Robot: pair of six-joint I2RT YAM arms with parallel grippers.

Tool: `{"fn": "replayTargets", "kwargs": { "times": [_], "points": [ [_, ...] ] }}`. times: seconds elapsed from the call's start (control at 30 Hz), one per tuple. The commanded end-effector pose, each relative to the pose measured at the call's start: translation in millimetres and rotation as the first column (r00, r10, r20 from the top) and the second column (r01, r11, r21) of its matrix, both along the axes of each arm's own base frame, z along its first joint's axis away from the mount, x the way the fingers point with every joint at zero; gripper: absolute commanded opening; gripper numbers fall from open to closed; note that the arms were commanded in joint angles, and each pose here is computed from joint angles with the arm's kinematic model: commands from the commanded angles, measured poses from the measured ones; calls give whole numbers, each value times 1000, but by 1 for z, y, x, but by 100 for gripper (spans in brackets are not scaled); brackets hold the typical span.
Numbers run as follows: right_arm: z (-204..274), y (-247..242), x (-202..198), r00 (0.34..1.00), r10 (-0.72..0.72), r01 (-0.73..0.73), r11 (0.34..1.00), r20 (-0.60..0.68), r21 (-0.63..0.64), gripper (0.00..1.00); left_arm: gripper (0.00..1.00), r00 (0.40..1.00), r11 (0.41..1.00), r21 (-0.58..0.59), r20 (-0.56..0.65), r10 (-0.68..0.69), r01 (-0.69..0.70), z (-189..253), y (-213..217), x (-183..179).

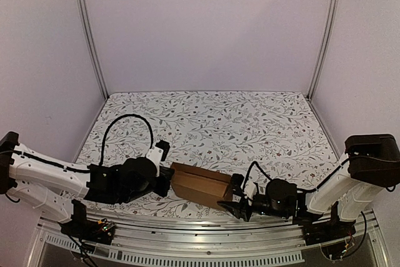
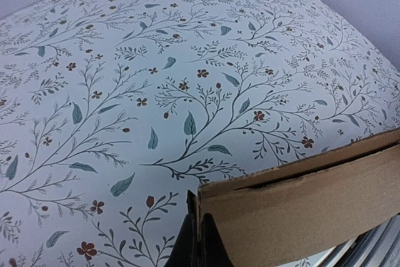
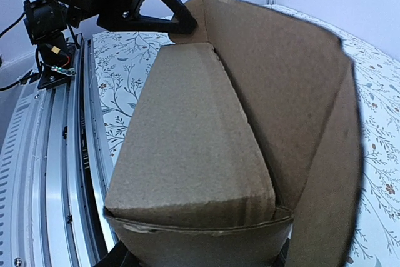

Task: Fold the paper box

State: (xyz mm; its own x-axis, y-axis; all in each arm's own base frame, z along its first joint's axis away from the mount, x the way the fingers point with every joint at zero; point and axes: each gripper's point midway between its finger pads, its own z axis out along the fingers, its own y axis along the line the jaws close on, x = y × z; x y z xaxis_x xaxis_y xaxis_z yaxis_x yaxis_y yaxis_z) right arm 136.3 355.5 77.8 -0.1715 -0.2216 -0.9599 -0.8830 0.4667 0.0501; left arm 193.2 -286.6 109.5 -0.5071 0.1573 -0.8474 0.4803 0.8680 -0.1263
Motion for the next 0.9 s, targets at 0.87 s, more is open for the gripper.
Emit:
{"fn": "replayTargets", "kwargs": {
  "times": [0.87],
  "points": [
    [23, -3, 20, 992, -123, 121, 987, 13, 101, 29, 0, 996, 981, 185, -79, -50, 64, -55, 7, -28]
  ]
}}
